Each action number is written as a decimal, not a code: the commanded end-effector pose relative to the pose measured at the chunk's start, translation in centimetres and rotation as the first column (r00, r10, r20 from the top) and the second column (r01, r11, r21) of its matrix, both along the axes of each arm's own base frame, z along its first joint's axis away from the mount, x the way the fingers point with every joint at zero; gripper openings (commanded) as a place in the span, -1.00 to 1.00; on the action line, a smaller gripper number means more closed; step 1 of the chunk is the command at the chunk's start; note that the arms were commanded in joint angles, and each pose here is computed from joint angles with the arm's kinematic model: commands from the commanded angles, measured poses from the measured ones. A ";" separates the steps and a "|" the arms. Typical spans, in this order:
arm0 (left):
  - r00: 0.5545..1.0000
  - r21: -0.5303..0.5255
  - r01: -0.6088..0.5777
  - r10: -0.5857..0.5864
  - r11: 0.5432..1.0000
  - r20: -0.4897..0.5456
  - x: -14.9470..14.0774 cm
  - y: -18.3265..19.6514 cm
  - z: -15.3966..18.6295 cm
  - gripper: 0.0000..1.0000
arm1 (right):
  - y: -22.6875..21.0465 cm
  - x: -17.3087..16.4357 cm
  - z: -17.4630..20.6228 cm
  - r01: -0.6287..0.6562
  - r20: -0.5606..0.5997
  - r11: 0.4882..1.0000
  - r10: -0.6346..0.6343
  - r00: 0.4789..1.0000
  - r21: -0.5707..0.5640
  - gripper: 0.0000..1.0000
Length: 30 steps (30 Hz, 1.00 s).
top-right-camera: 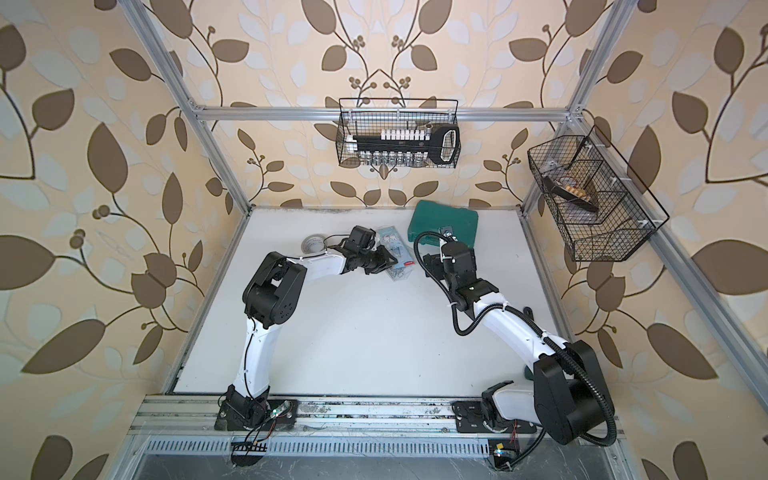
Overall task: Open the ruler set and take out the ruler
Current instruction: Pick up the ruler set bag from the ruler set bag.
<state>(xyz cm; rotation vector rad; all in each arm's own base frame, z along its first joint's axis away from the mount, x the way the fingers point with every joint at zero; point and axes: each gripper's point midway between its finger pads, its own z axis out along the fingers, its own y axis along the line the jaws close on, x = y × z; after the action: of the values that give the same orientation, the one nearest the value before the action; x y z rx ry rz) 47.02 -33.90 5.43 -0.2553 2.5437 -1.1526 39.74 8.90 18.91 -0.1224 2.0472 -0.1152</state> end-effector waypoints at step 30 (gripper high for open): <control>0.872 0.074 0.234 -0.243 0.970 0.425 -4.5 2.6 14.6 -1.00 | 6.6 -1.6 -0.1 -0.320 -0.111 0.930 0.343 0.933 0.181 0.98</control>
<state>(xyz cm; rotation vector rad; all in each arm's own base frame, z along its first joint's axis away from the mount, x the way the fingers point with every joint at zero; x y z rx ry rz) 43.79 -32.11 16.26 0.1572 2.3285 -1.1251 38.66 13.05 17.78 -0.2957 2.1239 0.1316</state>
